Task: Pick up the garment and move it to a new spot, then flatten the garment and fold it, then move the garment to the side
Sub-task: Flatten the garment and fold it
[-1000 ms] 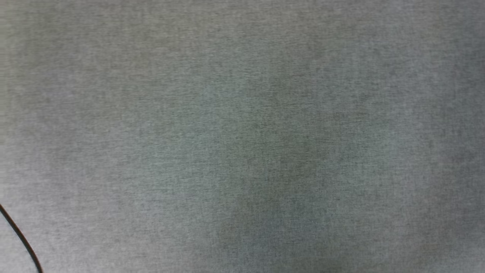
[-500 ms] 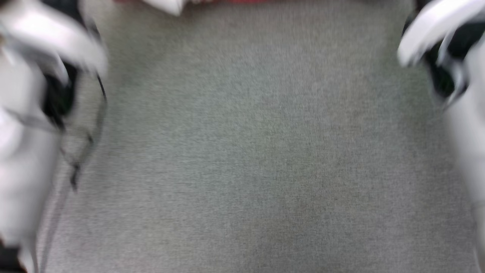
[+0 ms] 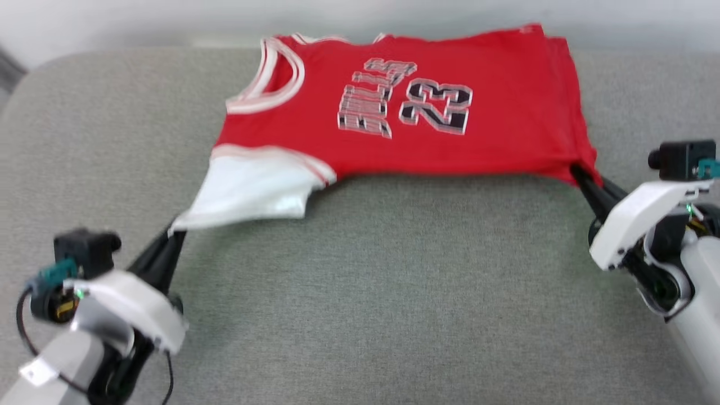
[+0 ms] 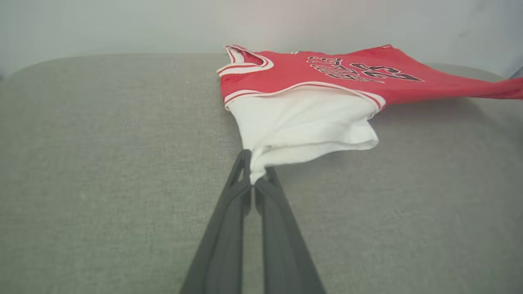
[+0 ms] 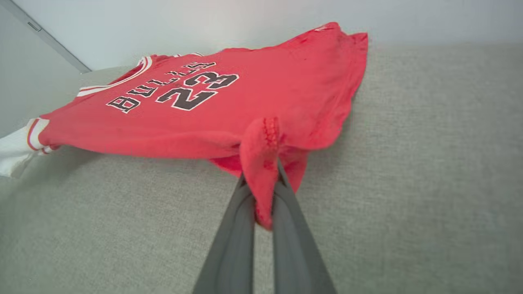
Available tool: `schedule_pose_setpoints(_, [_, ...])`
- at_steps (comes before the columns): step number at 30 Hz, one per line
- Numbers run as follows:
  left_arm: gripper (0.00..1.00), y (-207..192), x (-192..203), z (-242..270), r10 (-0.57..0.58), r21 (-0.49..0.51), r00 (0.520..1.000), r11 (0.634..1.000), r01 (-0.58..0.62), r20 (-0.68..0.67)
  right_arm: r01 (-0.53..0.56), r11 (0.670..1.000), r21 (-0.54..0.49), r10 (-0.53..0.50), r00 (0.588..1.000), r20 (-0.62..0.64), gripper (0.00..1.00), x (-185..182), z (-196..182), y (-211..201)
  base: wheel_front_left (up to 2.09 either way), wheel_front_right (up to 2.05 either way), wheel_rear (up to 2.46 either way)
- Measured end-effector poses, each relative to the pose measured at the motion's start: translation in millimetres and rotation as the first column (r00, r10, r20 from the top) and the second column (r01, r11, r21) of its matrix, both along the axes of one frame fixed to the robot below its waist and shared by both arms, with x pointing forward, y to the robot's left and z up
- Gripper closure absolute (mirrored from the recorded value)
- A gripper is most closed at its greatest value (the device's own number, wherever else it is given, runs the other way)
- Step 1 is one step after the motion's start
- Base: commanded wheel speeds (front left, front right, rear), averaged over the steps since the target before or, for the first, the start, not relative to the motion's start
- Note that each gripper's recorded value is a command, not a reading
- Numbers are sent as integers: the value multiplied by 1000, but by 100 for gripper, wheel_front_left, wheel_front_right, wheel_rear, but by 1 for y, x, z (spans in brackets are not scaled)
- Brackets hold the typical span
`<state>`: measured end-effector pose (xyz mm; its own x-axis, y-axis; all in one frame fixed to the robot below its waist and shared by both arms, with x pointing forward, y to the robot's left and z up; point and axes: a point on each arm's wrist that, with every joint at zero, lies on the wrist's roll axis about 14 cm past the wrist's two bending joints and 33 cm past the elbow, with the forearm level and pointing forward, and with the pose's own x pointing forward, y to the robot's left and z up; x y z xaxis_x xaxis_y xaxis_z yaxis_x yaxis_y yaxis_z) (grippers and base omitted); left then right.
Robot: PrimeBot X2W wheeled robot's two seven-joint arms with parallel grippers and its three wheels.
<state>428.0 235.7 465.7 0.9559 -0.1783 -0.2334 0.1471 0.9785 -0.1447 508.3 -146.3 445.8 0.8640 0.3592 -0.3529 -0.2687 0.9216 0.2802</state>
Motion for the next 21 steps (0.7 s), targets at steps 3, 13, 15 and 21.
schedule_pose_setpoints(3, [100,2,-31,0,-8,1,999,1000,8,-41,-8,1000,0,8,1000,-3,100,-14,4,-2,0,0,0])
schedule_pose_setpoints(13, [100,-24,-116,-5,-84,-49,976,996,75,-199,-33,999,1,33,998,-55,100,-68,2,-15,0,0,0])
schedule_pose_setpoints(15, [100,-31,-134,-10,-107,-71,963,993,92,-247,-33,999,-2,33,996,-80,100,-81,-1,-22,0,0,0])
schedule_pose_setpoints(21, [100,-52,-178,-23,-177,-145,916,981,132,-360,-32,999,-4,31,985,-168,100,-123,-13,-40,0,0,0])
